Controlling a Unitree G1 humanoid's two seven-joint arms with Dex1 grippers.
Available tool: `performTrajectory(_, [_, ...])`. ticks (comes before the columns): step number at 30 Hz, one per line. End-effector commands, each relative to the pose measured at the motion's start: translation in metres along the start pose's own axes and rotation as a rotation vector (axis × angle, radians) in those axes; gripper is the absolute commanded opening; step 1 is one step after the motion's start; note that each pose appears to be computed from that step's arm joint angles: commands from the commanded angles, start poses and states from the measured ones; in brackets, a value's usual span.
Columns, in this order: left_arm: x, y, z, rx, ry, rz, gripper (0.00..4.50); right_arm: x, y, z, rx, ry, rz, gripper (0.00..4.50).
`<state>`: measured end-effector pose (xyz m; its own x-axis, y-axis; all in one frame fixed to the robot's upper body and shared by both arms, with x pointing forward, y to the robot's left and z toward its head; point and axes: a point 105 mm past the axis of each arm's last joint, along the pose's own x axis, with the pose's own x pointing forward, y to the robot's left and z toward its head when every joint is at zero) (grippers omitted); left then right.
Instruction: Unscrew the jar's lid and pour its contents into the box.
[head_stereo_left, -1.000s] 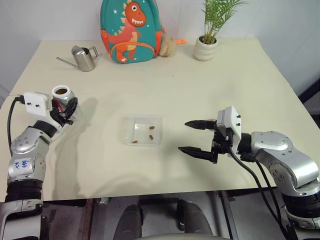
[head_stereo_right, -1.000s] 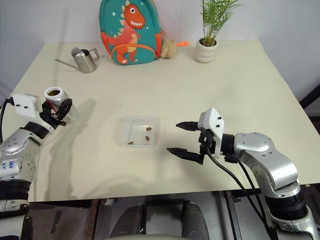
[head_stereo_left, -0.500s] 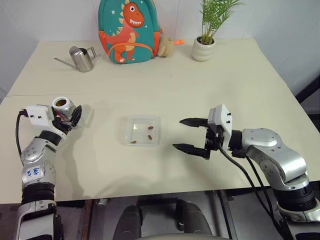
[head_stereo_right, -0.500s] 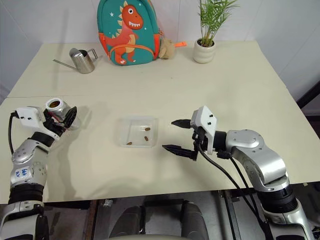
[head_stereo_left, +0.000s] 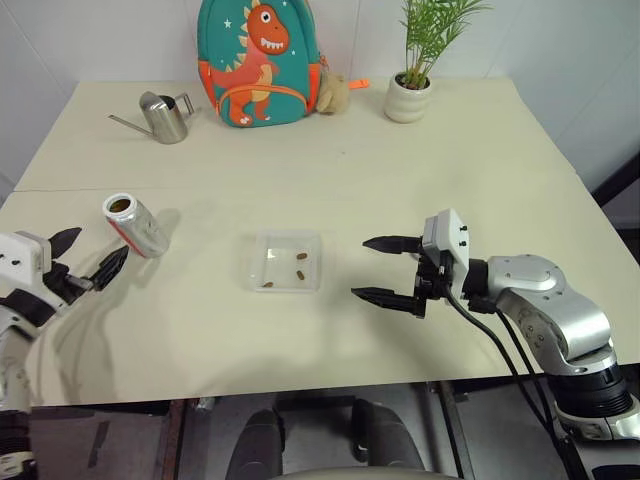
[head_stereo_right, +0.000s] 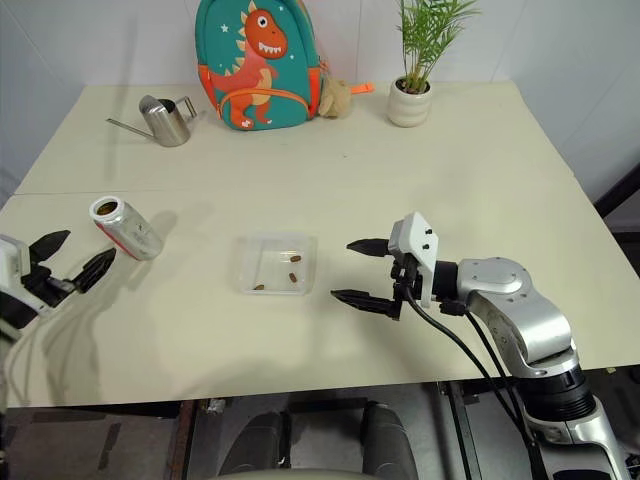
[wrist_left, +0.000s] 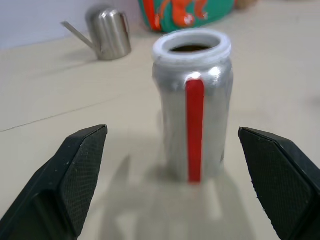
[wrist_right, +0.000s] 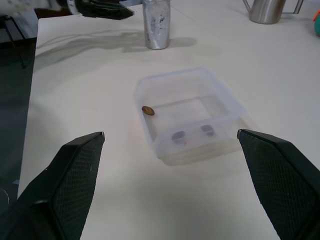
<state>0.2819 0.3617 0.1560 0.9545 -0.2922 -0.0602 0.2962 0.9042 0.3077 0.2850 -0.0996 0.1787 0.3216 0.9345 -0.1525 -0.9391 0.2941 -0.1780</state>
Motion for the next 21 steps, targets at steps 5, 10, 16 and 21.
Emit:
performTrajectory(5, [-0.015, -0.055, 0.028, 0.230, 0.004, -0.398, 4.47, -0.028, -0.015, 0.009, -0.116, 0.011, -0.043, 4.50])
performTrajectory(10, [0.012, -0.103, 0.061, 0.234, -0.138, -0.559, 4.47, -0.040, -0.019, 0.009, -0.175, 0.018, -0.058, 4.50])
performTrajectory(16, [0.034, -0.131, 0.074, 0.200, -0.232, -0.721, 4.47, -0.046, -0.025, 0.012, -0.132, 0.009, -0.067, 4.50])
performTrajectory(21, [0.040, -0.133, 0.074, 0.179, -0.246, -0.743, 4.47, -0.050, -0.027, 0.014, -0.128, 0.000, -0.088, 4.50])
